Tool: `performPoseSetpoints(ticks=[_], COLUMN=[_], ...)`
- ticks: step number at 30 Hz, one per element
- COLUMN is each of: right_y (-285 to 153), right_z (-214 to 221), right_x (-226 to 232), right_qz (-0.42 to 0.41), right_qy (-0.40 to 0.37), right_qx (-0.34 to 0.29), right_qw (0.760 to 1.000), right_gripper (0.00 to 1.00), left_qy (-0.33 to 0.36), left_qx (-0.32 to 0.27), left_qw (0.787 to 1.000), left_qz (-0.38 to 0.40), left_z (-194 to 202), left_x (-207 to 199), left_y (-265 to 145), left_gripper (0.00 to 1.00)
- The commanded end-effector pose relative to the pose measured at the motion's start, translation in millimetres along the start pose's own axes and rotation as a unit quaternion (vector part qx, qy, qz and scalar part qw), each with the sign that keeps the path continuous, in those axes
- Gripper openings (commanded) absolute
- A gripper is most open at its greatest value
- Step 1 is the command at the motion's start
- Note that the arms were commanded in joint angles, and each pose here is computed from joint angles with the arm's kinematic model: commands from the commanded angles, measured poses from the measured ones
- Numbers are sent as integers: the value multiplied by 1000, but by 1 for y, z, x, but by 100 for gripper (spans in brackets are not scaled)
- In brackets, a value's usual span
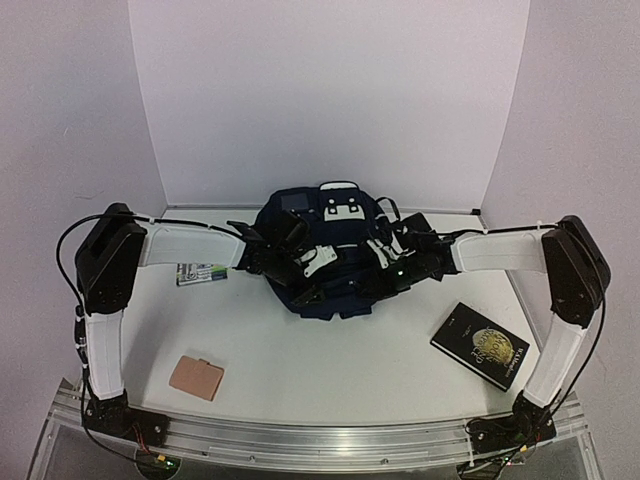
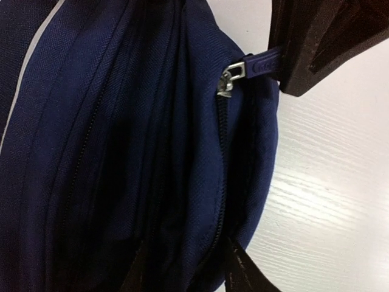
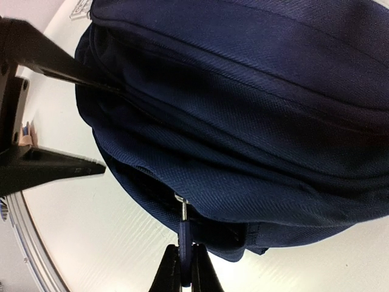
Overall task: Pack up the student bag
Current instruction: Zip the student bag at the center of the board.
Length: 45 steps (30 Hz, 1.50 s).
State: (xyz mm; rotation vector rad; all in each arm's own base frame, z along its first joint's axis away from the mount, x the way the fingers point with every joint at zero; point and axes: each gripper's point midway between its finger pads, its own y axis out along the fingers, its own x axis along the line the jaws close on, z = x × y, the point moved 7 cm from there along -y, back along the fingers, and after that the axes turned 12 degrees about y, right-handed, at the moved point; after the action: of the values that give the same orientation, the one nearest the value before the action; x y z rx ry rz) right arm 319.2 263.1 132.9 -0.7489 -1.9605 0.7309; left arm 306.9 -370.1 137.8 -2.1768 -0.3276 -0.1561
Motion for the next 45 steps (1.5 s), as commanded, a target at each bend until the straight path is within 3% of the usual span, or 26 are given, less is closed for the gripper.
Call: performPoseSetpoints(ticks=[1,4,14,17,21,24,27,32,36,42,45], right_y=[-26,-30,-40,-43,-40,-30,-26,-27,-27,-33,-37], right_z=[-9,-5,15,18,20,12,2,-1,4,11,16], right_x=[1,-14,-48,-35,25,32,35,39,37,16,-15], right_qz=[-14,2,47,10,-60,-77,-83,-97,-95,-68,-35], right_qy=[-4,5,9,12,-39,-28,-31,-23,-23,-19,2], right_qx=[-30,-29,-19,-16,-16,-14,-23,-20,-16,-20,-20], right_qw=[999,1000,999,1000,997,997,996,995,995,997,999], right_gripper=[0,0,0,0,0,0,0,0,0,0,0], left_qy=[18,25,-8,-4,23,72,110,93,101,100,97], left_qx=[43,59,83,67,7,-27,-32,-67,-57,-30,-22], left_qw=[999,998,995,994,997,996,993,993,992,994,995], left_qz=[-20,-18,-51,-84,-75,-45,-30,-32,-39,-26,-20], left_z=[13,27,82,88,63,27,3,-22,-36,-22,-8], left_x=[5,0,21,30,27,0,-27,-22,-12,-19,-28], left_y=[5,-1,-37,-56,-77,-78,-64,-41,-18,-17,-29], left_gripper=[15,1,0,1,29,46,55,58,51,3,0])
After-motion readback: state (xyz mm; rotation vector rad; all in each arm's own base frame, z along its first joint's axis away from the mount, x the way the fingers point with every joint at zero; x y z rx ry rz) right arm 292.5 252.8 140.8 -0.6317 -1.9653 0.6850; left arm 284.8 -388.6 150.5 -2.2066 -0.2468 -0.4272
